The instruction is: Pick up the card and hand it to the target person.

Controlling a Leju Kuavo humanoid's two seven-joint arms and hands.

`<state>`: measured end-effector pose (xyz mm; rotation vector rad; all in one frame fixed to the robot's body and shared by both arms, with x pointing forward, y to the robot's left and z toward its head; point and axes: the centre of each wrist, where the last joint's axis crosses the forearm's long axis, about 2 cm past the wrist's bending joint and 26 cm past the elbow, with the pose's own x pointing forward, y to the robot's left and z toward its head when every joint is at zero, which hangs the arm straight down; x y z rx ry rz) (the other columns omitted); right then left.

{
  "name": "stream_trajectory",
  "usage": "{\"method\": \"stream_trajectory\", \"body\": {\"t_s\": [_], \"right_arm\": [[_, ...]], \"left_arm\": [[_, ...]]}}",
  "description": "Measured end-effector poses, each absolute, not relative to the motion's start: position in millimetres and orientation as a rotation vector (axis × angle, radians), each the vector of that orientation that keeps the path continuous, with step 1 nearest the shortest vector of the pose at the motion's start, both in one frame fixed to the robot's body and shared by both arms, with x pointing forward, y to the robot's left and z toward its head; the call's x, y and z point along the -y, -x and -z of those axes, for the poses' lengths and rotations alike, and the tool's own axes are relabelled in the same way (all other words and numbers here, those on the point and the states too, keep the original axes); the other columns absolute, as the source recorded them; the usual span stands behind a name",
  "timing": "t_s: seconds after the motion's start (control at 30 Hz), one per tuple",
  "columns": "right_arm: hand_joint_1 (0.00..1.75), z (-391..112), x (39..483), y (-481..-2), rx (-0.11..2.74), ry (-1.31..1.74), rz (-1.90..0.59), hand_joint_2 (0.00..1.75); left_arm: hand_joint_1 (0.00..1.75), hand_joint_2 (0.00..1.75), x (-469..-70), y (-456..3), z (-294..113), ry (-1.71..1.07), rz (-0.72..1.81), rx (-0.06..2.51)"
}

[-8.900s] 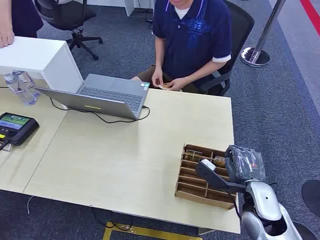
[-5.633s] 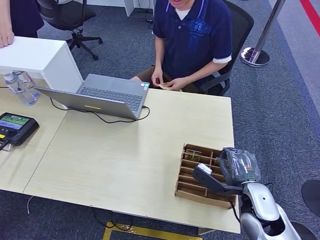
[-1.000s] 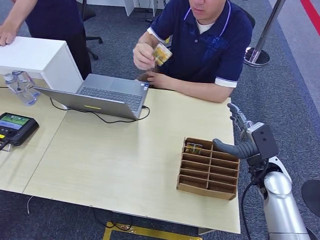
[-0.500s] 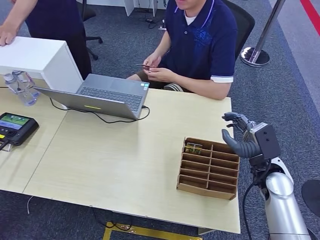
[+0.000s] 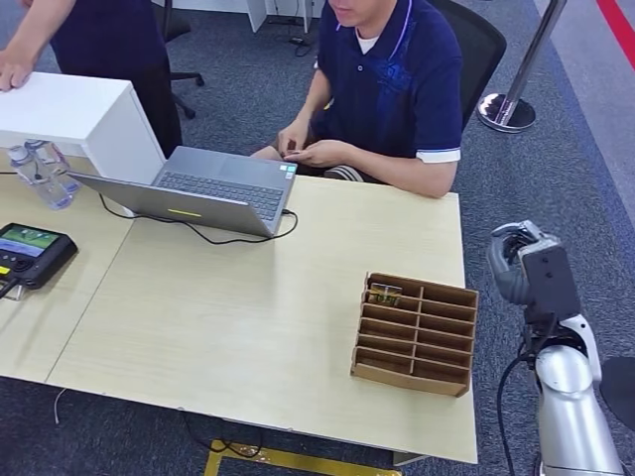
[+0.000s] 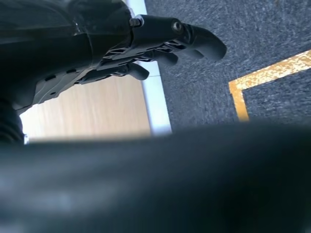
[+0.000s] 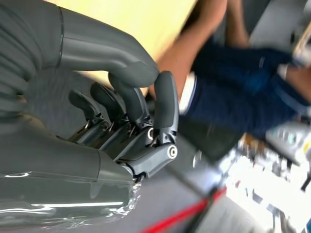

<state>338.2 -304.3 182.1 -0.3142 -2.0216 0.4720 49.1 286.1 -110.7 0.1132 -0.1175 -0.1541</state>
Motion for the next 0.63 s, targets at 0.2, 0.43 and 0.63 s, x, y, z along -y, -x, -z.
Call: {"method": "stream_trajectory", "body": {"t_s": [0.2, 0.43, 0.63], "right_arm": [[1.56, -173, 342, -319, 1.884, 0.771, -0.328, 1.75], [1.58, -125, 409, -281, 1.624, 0.931, -0.175, 1.75], [1.58, -101, 428, -268, 1.469, 0.952, -0.097, 1.75]], "left_arm": [[0.0, 0.0, -286, -48, 111, -0.122, 0.154, 0.106], [0.0, 0.0, -286, -48, 111, -0.124, 0.166, 0.098], [0.0, 0.0, -286, -48, 111, -0.123, 0.169, 0.098]]}}
